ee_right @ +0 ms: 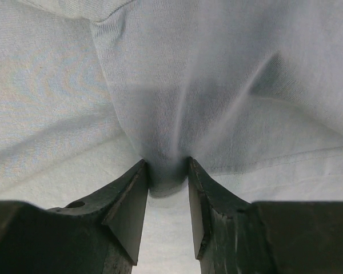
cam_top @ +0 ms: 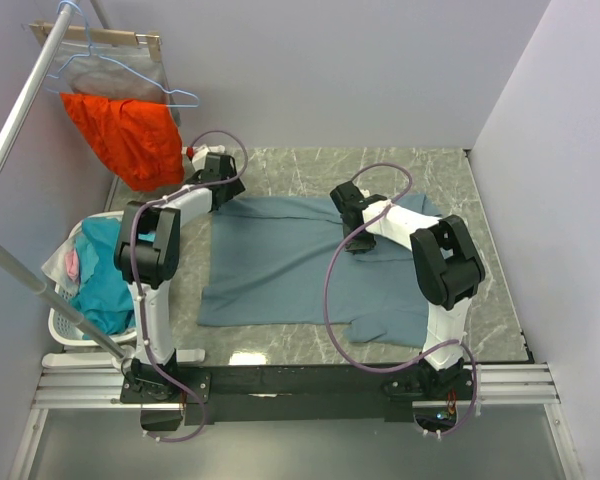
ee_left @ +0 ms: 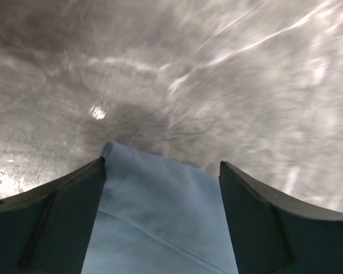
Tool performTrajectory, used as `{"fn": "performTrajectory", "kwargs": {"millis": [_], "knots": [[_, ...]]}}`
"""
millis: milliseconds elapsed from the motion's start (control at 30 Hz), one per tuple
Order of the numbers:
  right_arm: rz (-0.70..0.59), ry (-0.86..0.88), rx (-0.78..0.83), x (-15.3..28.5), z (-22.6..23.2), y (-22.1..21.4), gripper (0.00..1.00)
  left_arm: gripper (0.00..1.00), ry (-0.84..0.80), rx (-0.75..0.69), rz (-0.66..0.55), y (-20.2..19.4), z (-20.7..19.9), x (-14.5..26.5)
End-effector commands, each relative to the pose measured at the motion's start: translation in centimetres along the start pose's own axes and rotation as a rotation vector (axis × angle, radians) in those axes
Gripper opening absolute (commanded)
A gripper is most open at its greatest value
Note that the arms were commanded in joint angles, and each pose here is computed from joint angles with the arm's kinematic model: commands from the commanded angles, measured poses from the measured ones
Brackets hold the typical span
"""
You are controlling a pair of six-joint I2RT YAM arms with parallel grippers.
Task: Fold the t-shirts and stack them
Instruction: Fold the flattened tshirt in 1/3 of the way
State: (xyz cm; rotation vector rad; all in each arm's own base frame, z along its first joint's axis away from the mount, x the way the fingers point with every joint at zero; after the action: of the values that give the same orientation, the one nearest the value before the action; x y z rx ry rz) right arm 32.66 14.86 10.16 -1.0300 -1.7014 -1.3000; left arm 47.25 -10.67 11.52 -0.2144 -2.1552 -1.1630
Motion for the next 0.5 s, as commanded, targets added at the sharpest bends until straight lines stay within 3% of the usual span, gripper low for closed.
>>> {"fn": "performTrajectory", "kwargs": {"millis": [0,67,167,467], "knots": [[-0.032,-0.005,-0.013,-0.1,-0.4,1.3,0.41,0.81,0.038,-0.008,0.021,-0.3,0.4,-0.7],[-0.031,-0.004,-0.016,-0.1,-0.5,1.2,0.41,0.79,0.050,-0.016,0.021,-0.4,0.7,-0.7],[-0.033,-0.005,-0.021,-0.2,-0.7,1.2,0.41,0.68,0.048,-0.020,0.013,-0.3,0.9,-0.3],[-0.028,-0.011,-0.028,-0.1,-1.1,0.5,0.36,0.11,0.039,-0.028,0.013,0.6,0.9,1.5]]}}
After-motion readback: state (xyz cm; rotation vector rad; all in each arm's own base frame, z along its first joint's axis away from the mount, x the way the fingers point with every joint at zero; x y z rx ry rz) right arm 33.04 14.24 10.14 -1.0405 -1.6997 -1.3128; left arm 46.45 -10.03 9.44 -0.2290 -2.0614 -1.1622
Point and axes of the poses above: each gripper's point midway between its finger pads, its own x axis back along the fingers, its own z axis along the line the jaws close on, y = z × x, the point moved 9 cm from there along x, back along the fingers, and after that the axes turned 7 degrees about x, right-handed, at the moved point
